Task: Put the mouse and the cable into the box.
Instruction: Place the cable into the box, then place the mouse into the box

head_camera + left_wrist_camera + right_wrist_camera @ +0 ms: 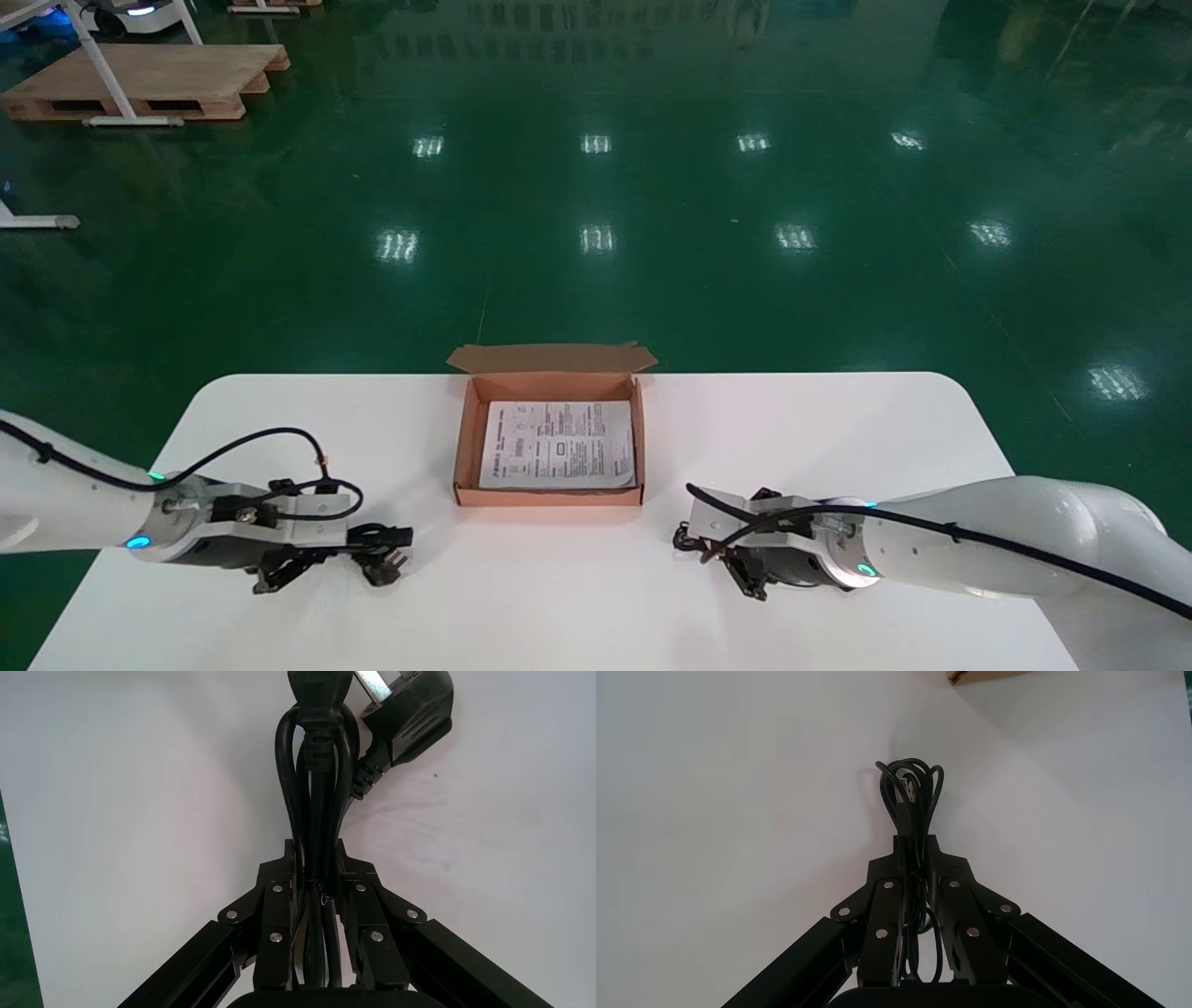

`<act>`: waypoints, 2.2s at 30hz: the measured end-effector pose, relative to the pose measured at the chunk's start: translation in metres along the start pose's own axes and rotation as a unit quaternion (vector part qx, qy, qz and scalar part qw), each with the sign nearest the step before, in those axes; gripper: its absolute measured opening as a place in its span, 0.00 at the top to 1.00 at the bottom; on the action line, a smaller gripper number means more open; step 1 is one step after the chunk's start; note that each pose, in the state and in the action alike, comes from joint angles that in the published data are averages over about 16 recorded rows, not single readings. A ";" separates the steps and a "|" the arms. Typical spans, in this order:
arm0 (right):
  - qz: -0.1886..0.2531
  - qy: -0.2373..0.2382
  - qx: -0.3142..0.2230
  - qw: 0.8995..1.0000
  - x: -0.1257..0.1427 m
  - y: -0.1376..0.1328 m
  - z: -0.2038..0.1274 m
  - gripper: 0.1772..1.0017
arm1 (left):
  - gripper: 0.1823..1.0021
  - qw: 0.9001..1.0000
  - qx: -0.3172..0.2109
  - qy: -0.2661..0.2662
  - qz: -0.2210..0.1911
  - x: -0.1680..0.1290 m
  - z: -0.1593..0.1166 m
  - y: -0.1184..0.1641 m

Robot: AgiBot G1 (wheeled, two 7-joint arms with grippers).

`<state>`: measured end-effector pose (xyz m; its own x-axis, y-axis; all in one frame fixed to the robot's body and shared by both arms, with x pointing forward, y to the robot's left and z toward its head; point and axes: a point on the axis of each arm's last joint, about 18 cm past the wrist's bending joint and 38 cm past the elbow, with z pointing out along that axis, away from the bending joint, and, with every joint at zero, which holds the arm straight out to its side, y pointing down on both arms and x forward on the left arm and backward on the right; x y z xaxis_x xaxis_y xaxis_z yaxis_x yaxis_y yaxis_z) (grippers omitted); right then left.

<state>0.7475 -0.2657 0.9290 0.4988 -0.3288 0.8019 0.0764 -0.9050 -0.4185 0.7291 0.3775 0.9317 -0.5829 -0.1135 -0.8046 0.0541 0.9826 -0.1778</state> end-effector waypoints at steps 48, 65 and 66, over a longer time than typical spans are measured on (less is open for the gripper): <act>0.072 0.303 0.062 0.948 0.227 -0.038 -0.156 0.94 | 0.89 0.964 0.130 -0.184 0.143 -0.008 0.072 -0.198; 0.072 0.303 0.063 0.948 0.227 -0.038 -0.156 0.94 | 0.83 0.964 0.111 -0.189 0.148 -0.003 0.079 -0.193; 0.072 0.303 0.063 0.948 0.227 -0.038 -0.156 0.94 | 0.82 0.964 0.111 -0.190 0.148 -0.003 0.079 -0.193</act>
<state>0.7227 -0.3479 1.1932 -0.0720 -0.5760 0.8143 0.1656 -0.8120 -0.5597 0.7847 0.1764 0.9241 -0.1795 0.0794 -0.9805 0.3694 0.9292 0.0077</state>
